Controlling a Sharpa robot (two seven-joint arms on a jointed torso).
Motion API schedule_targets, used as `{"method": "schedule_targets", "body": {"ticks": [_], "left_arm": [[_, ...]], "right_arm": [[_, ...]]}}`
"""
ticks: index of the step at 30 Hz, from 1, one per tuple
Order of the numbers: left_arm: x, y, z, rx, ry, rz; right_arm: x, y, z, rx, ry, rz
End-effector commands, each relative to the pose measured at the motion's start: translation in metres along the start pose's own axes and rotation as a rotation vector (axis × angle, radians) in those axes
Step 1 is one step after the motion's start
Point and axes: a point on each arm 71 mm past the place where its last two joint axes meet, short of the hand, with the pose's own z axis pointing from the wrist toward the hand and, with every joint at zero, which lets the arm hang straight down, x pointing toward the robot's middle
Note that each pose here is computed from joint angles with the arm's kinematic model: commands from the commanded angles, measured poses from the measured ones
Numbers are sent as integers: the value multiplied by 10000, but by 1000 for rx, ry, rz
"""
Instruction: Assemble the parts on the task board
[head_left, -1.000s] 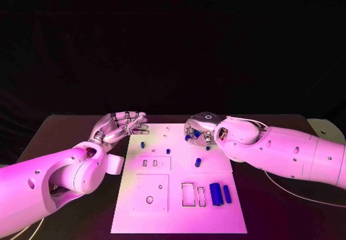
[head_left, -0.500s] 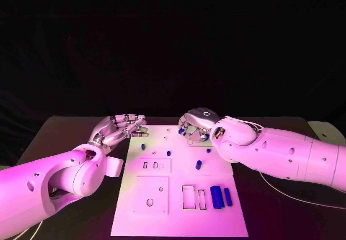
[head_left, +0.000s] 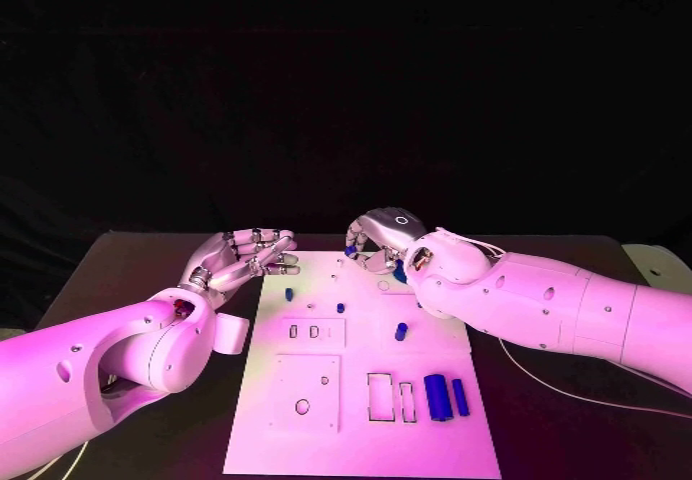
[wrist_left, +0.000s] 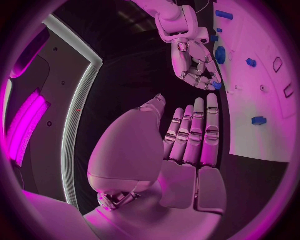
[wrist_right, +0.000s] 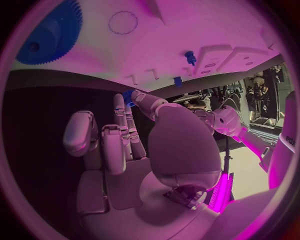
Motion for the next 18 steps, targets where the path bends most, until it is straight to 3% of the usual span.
{"method": "schedule_targets", "body": {"ticks": [1, 18], "left_arm": [[33, -23, 6, 7, 19, -18], [35, -83, 30, 18, 21, -14]], "right_arm": [[12, 22, 32, 0, -12, 24], [123, 86, 92, -1, 50, 25]]}}
